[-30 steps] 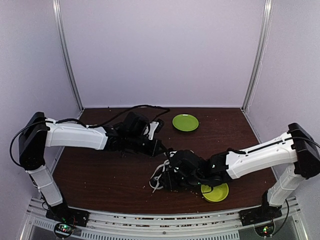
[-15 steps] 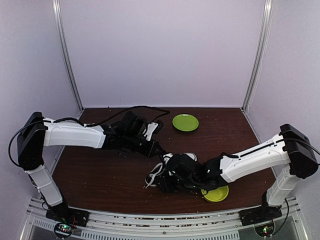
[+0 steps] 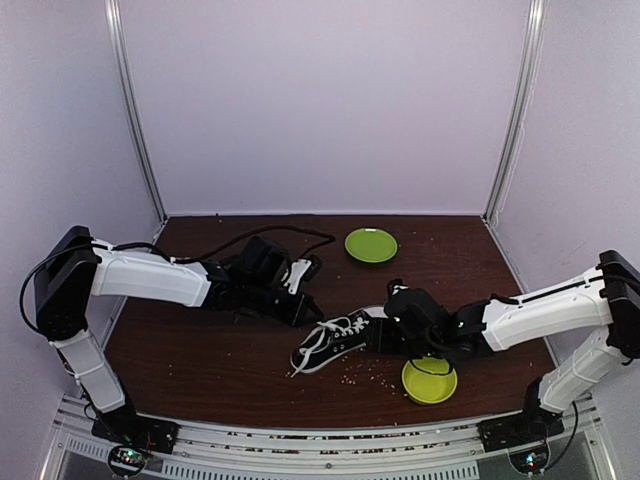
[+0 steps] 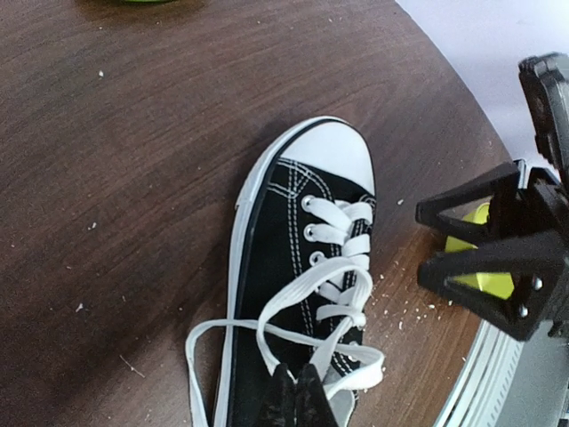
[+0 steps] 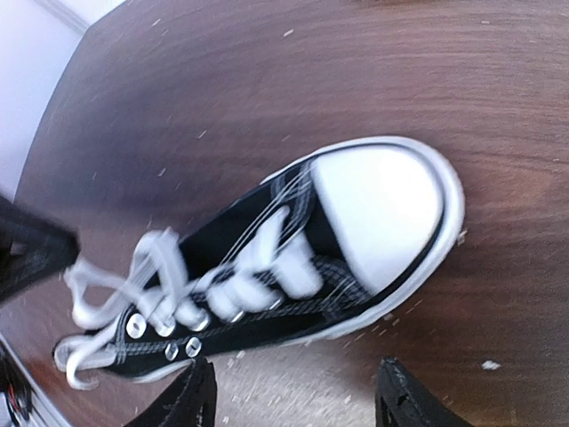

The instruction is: Tie the shoes

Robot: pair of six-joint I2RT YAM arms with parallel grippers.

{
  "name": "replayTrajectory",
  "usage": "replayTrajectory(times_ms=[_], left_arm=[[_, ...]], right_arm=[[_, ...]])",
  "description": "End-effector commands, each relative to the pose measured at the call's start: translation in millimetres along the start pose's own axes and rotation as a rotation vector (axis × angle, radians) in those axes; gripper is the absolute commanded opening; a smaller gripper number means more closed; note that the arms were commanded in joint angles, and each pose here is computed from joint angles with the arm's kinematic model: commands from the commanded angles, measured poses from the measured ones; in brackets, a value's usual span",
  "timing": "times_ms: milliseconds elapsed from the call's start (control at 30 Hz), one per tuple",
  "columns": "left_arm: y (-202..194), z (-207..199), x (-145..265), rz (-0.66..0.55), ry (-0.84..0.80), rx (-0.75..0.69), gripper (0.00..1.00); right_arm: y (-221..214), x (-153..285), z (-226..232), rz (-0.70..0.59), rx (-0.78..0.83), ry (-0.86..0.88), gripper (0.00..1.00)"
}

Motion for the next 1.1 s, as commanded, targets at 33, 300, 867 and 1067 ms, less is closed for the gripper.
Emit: replayTrajectory(times_ms=[33,300,867,1067], left_arm=[[20.0,-0.5,12.1,-0.079,0.02,0.004,0.0],[22.9,-12.6,17.1,-0.097,-0.058,-0.024,0.0],[26.8,-20.0,23.5,-0.029,-0.075,-0.021,0.0],[33.2,-10.7,17.9,-0.066,-0.021,0.035,0.0]], right_arm=[[26.7,-6.7,-11.3,-0.012,-0.161,-0.023,0.58],[31.8,-32.6,-11.2,0.028,-0.213,-0.042,0.53],[48.9,-54.3,32.2,0.036,-0.143,0.027,0.53],[38.4,-3.6,36.3,0.061,0.091,0.047,0.64]])
Point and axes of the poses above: each gripper's point midway between its finger pads, its own x axis back along the fingers, its own z axis along the line the jaws close on, y = z × x, the point moved 4 cm from there along x, back along the fingers, and after that the axes turned 9 degrees about -x, right-handed, at the moved point
